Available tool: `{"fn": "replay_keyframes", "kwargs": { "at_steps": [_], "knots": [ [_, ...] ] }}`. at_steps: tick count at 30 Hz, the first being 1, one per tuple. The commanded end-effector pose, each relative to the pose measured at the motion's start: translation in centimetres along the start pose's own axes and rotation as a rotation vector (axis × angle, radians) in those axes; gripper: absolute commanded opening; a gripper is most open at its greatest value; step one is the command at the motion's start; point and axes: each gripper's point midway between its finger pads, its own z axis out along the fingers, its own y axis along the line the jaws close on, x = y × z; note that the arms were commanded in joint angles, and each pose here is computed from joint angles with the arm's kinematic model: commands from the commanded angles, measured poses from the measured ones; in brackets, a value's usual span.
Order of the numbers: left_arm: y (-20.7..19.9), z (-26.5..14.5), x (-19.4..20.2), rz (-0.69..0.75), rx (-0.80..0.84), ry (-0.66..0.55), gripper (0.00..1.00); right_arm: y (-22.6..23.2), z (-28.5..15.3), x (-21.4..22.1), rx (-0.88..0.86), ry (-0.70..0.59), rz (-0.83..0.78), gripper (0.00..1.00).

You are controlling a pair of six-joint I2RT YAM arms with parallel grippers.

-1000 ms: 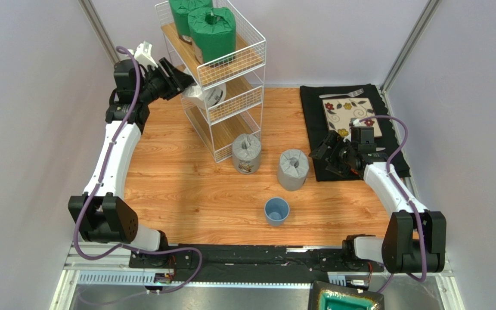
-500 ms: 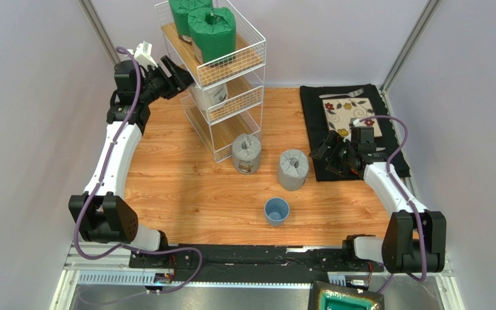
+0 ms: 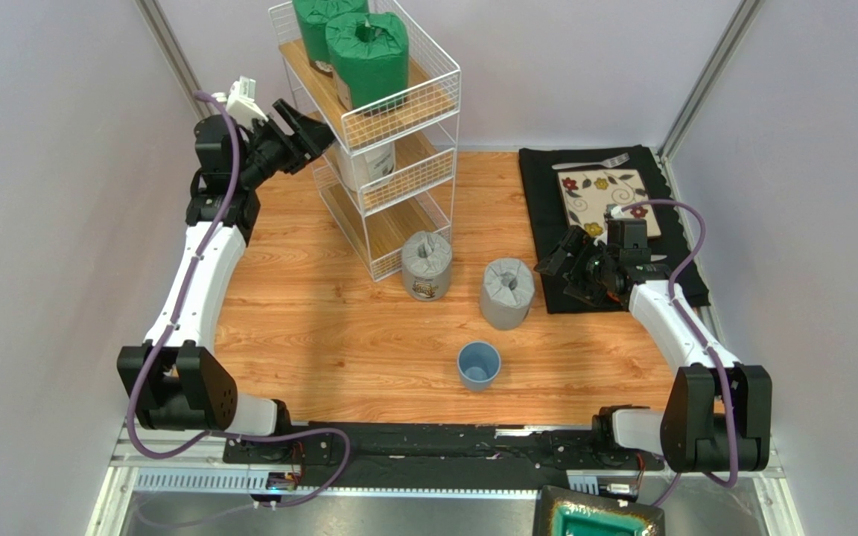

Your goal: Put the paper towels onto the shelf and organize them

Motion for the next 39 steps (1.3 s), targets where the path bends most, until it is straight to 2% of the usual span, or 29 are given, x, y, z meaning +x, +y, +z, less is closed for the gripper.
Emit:
{"fn": "replay_keyframes", "kwargs": {
  "at_steps": [1, 9, 19, 39],
  "knots": [
    [-3.9, -1.1, -2.0, 0.020, 0.132, -0.074, 0.77, -0.1, 0.0, -0.2, -0.001, -0.015, -0.002, 0.89],
    [-4.0, -2.1, -0.3, -0.016, 0.169, -0.054, 0.77, -0.2, 0.2, -0.2, 0.002, -0.012, -0.004, 0.90],
    [-3.8, -3.9, 0.9, 0.010, 0.141, -0.043, 0.78, -0.2, 0.4, 0.0, -0.004, -0.002, 0.002, 0.90],
    [-2.7, -2.3, 2.8, -0.104, 0.204, 0.009, 0.78, 0.0, 0.3, -0.2, -0.007, -0.003, 0.004, 0.89]
  ]
}}
